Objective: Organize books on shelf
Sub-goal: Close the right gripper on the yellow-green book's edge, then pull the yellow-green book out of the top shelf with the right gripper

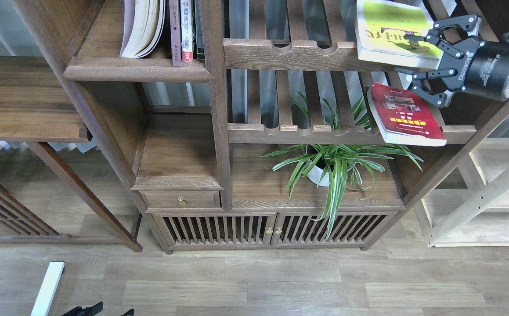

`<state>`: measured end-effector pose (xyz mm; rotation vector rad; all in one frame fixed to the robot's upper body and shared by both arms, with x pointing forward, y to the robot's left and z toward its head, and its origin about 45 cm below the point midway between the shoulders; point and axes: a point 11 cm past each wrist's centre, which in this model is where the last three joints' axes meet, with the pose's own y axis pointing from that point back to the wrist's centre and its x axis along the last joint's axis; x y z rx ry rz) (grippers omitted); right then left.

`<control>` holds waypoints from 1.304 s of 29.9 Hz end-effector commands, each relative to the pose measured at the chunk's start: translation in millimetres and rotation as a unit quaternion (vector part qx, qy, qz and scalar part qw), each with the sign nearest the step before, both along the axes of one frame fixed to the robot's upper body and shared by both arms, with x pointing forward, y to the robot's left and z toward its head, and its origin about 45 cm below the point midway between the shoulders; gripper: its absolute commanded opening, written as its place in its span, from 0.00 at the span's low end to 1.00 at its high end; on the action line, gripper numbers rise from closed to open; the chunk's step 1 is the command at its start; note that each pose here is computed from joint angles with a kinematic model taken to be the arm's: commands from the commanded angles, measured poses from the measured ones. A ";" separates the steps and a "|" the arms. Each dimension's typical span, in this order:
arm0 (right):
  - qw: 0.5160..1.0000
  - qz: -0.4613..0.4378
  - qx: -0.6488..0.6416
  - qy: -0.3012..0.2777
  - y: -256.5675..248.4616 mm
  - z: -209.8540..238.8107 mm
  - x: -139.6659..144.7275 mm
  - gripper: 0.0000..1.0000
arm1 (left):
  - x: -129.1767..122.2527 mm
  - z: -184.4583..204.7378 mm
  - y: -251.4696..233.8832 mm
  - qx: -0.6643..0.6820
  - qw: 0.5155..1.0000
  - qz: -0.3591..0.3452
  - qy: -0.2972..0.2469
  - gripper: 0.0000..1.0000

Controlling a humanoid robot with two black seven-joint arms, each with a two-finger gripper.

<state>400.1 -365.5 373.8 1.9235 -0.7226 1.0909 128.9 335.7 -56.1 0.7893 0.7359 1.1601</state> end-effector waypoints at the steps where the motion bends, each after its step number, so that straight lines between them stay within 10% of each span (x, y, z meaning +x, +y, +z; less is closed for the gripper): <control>1: 1.000 0.005 0.000 0.003 4.0 -2.7 1.1 0.51 | 0.1 0.2 0.3 0.000 1.000 0.000 -0.001 0.89; 10: 1.000 0.002 -0.002 0.005 3.0 -4.7 2.6 0.06 | 1.3 0.5 0.8 0.000 1.000 0.002 -0.002 0.89; 39: 0.992 -0.075 0.102 0.004 -68.1 59.0 -32.9 0.02 | 3.7 1.7 6.1 0.002 1.000 0.003 -0.004 0.89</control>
